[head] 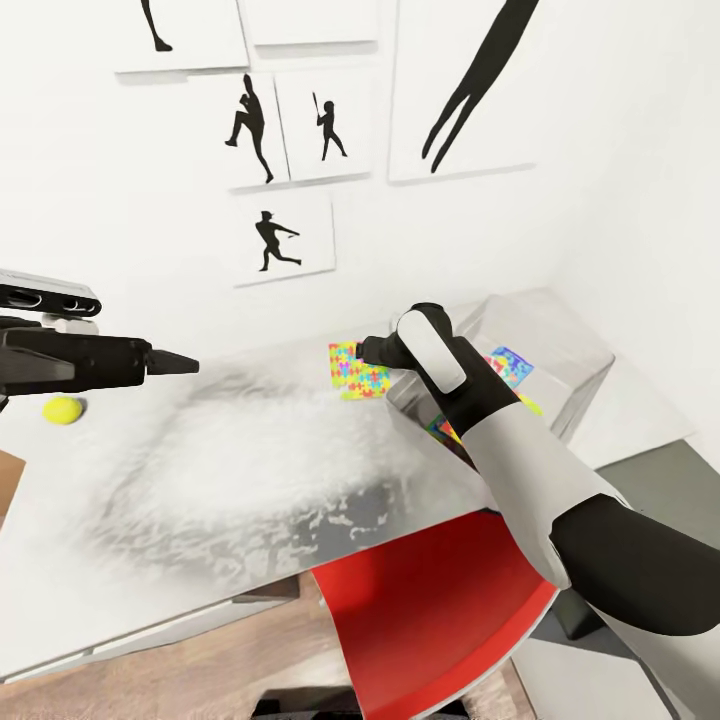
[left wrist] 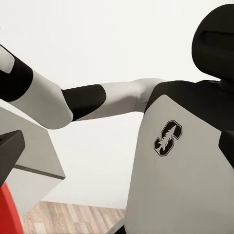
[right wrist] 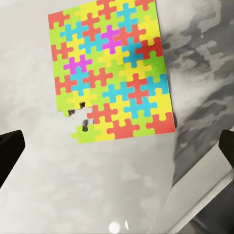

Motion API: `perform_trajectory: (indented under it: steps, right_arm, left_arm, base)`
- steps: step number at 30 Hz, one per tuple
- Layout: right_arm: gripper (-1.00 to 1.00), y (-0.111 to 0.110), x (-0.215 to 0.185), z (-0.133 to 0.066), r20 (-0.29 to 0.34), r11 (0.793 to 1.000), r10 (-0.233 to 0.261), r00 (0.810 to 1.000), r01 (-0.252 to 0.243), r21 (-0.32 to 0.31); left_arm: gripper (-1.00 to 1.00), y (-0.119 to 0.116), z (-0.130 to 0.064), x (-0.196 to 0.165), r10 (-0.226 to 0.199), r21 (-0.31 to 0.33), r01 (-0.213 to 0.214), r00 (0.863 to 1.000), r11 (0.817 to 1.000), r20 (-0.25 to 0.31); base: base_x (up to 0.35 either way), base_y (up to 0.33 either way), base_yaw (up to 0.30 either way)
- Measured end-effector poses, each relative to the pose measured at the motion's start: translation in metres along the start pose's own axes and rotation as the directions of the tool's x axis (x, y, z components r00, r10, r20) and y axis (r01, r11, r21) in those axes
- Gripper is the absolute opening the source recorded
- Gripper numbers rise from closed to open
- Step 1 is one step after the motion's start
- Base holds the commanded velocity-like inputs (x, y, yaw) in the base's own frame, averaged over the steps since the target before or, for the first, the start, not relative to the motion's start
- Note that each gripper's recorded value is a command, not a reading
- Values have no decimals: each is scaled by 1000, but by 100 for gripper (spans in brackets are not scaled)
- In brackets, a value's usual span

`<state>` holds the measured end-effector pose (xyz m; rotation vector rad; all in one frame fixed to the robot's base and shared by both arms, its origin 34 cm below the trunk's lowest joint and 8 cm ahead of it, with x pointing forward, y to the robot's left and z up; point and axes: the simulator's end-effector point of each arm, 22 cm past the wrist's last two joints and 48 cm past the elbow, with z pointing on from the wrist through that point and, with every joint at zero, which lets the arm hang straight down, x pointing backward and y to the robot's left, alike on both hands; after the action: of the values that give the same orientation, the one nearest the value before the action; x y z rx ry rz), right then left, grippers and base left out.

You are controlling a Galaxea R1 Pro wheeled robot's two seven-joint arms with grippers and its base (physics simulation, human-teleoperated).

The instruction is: Put all the toys in the child's room - the three board games (two on the bed and one on the table), the two jigsaw puzzles on the table, and the tennis ball on the table - inside the toy box on the table in the child's room.

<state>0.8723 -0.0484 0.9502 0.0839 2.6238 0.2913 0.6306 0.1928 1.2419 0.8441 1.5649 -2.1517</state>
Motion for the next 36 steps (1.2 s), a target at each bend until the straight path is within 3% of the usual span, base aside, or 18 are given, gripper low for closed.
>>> perform_trajectory:
  steps: [16,26,36]
  right_arm:
    - [100,4,-7,5,16,1000,-2,1000,2,-15]
    - [100,10,-71,-17,98,1000,-21,995,22,-6]
    - [100,-6,-77,-4,62,999,-14,998,11,42]
  left_arm:
    - [100,13,-5,3,-22,1,22,1000,1000,10]
    - [100,22,-8,6,-36,2,36,999,999,16]
    - [100,30,-11,9,-50,3,50,998,999,22]
  base:
    - [0,0,0]
    - [0,0,0]
    - [0,0,0]
